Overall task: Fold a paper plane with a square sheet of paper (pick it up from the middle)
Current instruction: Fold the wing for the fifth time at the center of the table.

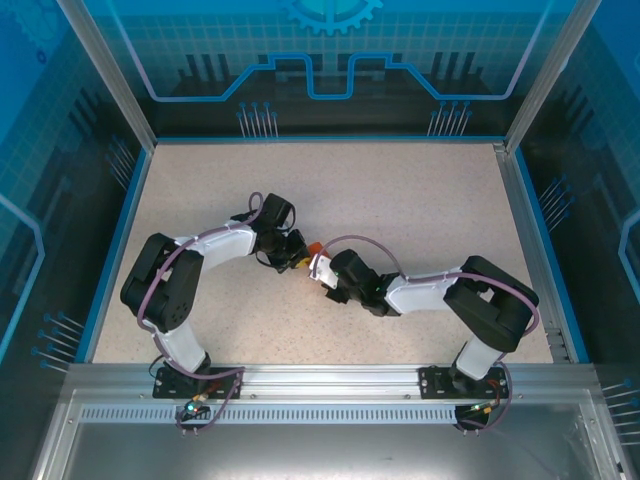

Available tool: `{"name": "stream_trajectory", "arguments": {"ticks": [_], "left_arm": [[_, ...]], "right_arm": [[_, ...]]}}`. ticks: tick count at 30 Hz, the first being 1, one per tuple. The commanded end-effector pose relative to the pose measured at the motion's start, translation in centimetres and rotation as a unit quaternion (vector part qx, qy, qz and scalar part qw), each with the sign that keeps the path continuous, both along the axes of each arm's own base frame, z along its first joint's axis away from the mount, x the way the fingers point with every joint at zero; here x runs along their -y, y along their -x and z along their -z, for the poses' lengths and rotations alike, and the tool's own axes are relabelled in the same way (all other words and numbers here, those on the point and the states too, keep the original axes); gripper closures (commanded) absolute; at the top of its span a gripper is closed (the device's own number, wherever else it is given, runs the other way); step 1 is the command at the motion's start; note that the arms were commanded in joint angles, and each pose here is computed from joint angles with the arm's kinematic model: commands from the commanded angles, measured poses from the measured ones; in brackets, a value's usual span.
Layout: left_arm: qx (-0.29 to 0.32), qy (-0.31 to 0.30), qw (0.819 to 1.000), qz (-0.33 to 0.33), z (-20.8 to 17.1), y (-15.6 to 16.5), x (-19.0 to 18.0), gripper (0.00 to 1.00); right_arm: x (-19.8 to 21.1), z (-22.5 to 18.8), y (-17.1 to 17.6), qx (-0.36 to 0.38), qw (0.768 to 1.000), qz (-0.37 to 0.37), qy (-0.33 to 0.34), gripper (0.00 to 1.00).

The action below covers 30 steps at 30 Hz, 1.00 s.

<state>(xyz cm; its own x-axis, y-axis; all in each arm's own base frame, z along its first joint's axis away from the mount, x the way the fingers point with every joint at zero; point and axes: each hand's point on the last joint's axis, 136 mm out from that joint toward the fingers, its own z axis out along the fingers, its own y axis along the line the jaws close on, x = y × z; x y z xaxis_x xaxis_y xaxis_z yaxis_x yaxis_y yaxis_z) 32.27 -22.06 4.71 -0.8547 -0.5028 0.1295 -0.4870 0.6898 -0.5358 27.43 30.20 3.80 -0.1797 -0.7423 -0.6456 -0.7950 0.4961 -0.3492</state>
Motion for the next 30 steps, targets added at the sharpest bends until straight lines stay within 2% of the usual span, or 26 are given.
{"name": "stream_trajectory", "arguments": {"ticks": [1, 7, 11, 22, 30], "left_arm": [[0.005, -0.006, 1.000, 0.002, -0.8, -0.4, -0.3, 1.00], [0.006, -0.015, 1.000, 0.004, -0.9, -0.3, -0.6, 1.00], [0.006, -0.012, 1.000, 0.005, -0.9, -0.4, -0.5, 1.00], [0.008, -0.009, 1.000, 0.008, -1.1, -0.5, -0.3, 1.00], [0.008, -0.010, 1.000, 0.007, -1.1, -0.5, -0.3, 1.00]], "right_arm": [[-0.1, -0.9, 0.9, 0.000, 1.000, 0.002, -0.013, 0.77], [0.1, -1.3, 1.4, 0.010, 1.000, 0.002, -0.006, 0.76], [0.1, -1.0, 1.4, 0.009, 1.000, 0.003, -0.004, 0.80], [-0.2, -0.4, 0.7, 0.017, 1.000, 0.007, 0.014, 0.82], [-0.4, -0.7, 0.7, 0.012, 1.000, 0.011, 0.002, 0.95]]}}
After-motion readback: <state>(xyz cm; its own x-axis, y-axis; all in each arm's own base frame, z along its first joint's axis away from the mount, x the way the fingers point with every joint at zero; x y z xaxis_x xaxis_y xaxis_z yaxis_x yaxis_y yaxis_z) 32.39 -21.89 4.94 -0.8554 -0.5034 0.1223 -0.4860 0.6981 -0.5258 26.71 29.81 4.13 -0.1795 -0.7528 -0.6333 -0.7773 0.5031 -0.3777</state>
